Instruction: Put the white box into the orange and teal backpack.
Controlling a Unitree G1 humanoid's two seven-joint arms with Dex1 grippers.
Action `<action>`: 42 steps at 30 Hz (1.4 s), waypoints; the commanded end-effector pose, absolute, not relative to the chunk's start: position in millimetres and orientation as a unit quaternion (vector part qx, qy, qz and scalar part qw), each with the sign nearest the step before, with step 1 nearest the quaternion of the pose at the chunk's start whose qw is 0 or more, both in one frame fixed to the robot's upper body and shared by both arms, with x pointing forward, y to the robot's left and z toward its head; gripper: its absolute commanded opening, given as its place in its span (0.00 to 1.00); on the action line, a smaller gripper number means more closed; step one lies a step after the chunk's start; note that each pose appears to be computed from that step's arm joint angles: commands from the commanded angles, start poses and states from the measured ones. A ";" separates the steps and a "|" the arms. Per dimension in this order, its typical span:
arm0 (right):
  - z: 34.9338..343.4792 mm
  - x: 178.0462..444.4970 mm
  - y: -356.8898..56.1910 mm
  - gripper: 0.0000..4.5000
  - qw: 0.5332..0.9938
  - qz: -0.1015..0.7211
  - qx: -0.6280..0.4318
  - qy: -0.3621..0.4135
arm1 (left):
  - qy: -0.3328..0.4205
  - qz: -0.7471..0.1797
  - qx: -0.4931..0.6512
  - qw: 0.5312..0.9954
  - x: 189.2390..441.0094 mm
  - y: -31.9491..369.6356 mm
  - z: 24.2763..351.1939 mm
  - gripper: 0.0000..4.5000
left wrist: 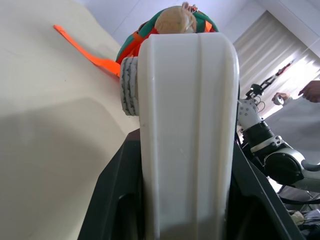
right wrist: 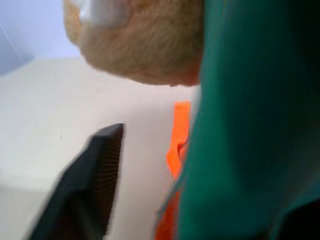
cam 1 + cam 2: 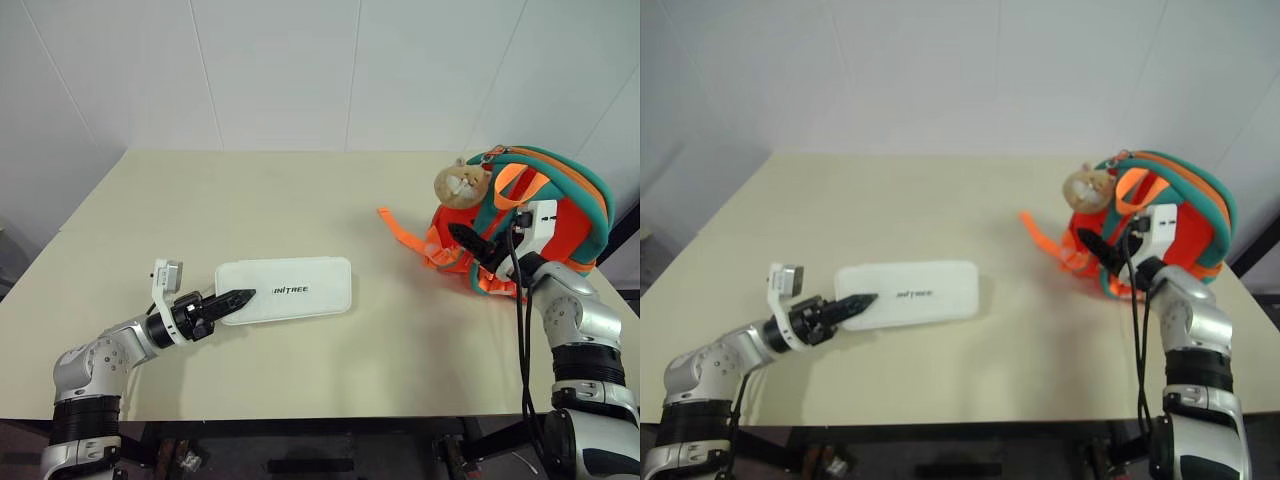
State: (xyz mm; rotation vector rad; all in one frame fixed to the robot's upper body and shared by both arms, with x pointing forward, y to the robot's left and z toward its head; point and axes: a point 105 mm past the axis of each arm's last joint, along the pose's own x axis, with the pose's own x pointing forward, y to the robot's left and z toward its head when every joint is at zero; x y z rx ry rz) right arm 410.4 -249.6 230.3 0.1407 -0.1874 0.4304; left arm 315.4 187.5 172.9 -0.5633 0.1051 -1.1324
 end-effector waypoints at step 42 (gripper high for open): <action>215.2 293.9 -142.0 0.01 0.739 0.620 0.198 0.174 | -0.081 -0.450 -0.199 0.867 314.8 262.5 222.0 0.29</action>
